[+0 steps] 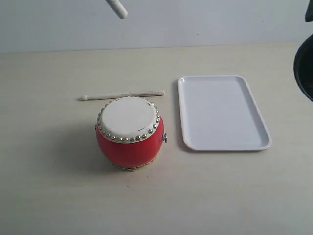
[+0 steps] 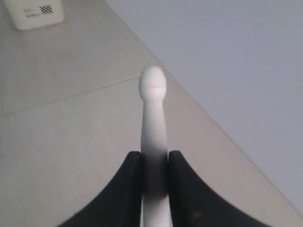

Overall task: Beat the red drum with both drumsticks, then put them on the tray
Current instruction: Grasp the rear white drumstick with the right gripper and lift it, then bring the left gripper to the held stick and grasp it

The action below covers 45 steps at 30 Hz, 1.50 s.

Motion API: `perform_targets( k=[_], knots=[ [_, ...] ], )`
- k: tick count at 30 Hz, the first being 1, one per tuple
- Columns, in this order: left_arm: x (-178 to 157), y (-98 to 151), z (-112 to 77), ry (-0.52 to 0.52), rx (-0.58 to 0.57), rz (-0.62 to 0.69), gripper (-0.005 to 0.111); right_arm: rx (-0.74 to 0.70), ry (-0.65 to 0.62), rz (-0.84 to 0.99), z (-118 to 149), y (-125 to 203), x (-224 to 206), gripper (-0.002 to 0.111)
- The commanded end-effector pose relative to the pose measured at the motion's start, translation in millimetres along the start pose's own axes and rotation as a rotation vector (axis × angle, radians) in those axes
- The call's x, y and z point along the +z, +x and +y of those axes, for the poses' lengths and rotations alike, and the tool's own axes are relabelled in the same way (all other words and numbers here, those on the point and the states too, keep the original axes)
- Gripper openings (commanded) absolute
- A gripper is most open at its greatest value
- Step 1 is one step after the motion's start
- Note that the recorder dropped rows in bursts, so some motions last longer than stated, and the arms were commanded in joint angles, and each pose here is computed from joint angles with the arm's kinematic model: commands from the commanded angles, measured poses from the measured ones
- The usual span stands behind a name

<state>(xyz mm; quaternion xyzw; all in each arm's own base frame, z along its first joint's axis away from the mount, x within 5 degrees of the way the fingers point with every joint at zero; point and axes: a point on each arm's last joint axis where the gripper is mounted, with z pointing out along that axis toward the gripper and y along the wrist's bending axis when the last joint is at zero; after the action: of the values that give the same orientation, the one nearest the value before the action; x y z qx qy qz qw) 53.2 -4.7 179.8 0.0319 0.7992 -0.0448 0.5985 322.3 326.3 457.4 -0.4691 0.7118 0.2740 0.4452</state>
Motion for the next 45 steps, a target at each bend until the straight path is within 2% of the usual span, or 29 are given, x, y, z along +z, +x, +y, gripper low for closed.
perform_targets(
  k=[1,3,6,9,11,15,19,23,26,30,33,35,37,38,39,40,41,42,43,44,45],
  knots=[
    [-1,-2,1.7,-0.018,0.095,-0.027,0.000,0.041,-0.098,-0.037,10,-7,-11,0.000],
    [-1,-7,1.0,-0.013,0.107,-0.076,0.000,0.050,-0.115,-0.030,11,-6,-11,0.000],
    [-3,-21,-2.4,0.019,0.084,-0.233,0.000,0.056,-0.116,0.006,11,-1,-9,0.000],
    [-8,-36,-6.1,0.068,0.015,-0.412,0.000,0.038,-0.109,0.065,10,8,-6,0.000],
    [-11,-42,-7.5,0.091,-0.015,-0.480,0.000,0.017,-0.118,0.102,12,14,-8,0.000],
    [-15,-48,-9.0,0.113,-0.023,-0.556,0.000,-0.024,-0.161,0.172,18,29,-12,0.000],
    [-18,-53,-10.1,0.182,-0.191,-0.604,0.000,-0.093,-0.289,0.214,34,52,-16,0.000],
    [-20,-55,-10.7,0.219,-0.272,-0.626,0.000,-0.143,-0.558,0.085,60,71,-16,0.000],
    [-23,-59,-11.8,0.249,-0.286,-0.683,0.000,-0.161,-0.679,-0.014,72,89,-13,0.000],
    [-32,-67,-13.9,0.330,-0.353,-0.794,0.000,-0.185,-0.712,-0.061,69,113,-13,0.000],
    [-42,-81,-16.6,0.369,-0.310,-0.897,0.000,-0.090,-0.685,-0.210,46,116,-21,0.000],
    [-41,-99,-16.9,0.328,-0.267,-0.851,0.000,-0.008,-0.640,-0.286,25,118,-28,0.000],
    [-31,-119,-16.5,0.275,-0.252,-0.745,0.000,0.029,-0.598,-0.300,8,124,-33,0.000],
    [-21,-125,-16.7,0.258,-0.258,-0.681,0.000,0.040,-0.577,-0.298,0,129,-35,0.000],
    [5,-132,-20.8,0.255,-0.235,-0.538,0.000,0.067,-0.550,-0.287,-10,137,-38,0.000],
    [20,-130,-23.9,0.266,-0.222,-0.460,0.000,0.088,-0.537,-0.281,-15,143,-39,0.000],
    [47,-121,-30.0,0.300,-0.211,-0.324,0.000,0.109,-0.522,-0.286,-21,150,-40,0.000],
    [61,-115,-34.1,0.332,-0.205,-0.258,0.000,0.123,-0.514,-0.303,-23,154,-40,0.000],
    [81,-104,-45.1,0.438,-0.183,-0.163,0.001,0.142,-0.503,-0.329,-27,157,-41,0.000],
    [90,-98,-52.0,0.515,-0.176,-0.132,0.003,0.149,-0.501,-0.332,-27,159,-41,0.000],
    [103,-89,-64.6,0.673,-0.192,-0.100,0.008,0.151,-0.501,-0.328,-26,163,-40,0.000]
  ],
)
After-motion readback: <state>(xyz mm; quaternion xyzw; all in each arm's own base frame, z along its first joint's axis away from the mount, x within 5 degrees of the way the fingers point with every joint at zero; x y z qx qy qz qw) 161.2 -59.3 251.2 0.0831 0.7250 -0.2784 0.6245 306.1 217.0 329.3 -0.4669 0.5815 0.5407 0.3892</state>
